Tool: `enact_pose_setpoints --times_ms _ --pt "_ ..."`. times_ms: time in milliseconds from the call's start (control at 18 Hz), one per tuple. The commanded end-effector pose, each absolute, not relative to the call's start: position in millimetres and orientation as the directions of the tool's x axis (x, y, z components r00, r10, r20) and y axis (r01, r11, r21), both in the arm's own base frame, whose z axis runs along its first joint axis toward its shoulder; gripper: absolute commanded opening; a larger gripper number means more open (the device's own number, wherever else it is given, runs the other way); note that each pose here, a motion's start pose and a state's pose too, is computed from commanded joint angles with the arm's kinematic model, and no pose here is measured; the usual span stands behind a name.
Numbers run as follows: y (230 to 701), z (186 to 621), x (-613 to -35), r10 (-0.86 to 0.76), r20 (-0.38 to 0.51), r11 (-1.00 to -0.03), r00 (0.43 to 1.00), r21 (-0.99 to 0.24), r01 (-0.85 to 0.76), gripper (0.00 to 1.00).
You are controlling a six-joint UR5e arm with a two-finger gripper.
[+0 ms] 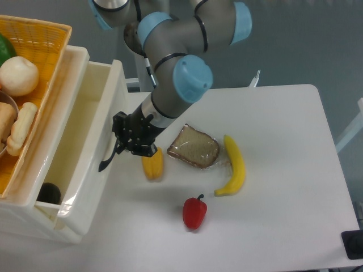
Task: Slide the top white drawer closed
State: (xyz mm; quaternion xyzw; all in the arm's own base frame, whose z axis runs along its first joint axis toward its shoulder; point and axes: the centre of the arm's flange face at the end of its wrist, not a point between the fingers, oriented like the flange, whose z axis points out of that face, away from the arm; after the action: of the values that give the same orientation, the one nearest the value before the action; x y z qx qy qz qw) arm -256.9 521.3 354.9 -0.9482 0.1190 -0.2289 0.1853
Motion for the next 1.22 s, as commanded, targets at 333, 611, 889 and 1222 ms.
enact_pose_setpoints --times_ms 333,611,889,1222 --pt "529 359 -235 -0.329 0.391 -0.901 0.859 -0.403 -0.162 0.00" --pt "533 359 -226 -0.342 0.392 -0.899 0.854 -0.402 -0.176 0.00" --pt "534 358 -225 -0.346 0.391 -0.897 0.853 -0.403 -0.180 0.00" --pt "516 365 -275 -0.278 0.368 -0.904 0.888 -0.412 -0.112 1.00"
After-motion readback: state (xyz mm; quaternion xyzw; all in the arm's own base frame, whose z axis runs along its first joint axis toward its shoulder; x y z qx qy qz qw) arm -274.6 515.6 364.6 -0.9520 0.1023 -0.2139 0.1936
